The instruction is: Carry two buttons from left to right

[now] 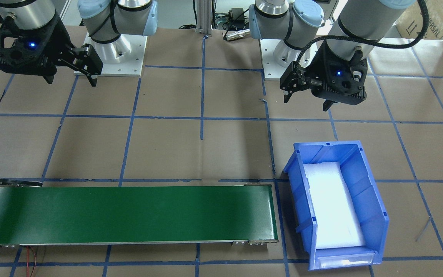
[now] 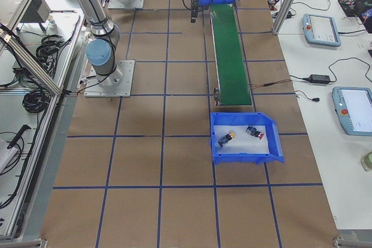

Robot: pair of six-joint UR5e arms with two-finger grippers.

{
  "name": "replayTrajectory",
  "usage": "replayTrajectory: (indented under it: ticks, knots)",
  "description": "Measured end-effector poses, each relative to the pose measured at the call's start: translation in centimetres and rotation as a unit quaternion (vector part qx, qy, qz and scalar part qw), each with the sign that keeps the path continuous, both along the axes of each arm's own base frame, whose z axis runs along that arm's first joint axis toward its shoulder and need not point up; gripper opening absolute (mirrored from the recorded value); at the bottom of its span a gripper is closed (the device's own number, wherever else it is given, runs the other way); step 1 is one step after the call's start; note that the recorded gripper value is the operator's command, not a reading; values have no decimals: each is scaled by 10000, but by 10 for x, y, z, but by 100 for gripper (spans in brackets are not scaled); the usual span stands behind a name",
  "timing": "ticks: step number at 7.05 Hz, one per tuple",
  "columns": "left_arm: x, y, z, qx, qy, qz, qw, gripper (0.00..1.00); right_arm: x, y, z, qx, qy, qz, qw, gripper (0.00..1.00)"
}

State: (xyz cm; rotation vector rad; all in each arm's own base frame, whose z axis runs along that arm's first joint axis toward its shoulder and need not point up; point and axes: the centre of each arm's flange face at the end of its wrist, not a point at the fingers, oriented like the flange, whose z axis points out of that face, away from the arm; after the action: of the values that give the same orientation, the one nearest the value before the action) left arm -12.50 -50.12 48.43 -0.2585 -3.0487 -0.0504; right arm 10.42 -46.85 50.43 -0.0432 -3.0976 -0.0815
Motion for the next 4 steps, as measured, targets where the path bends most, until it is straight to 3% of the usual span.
replayTrajectory:
  ticks: [4]
  knots:
    - [1,-3,-2,40,-18,14,10000,100,0,0,-2,-13,6,59,10000,100]
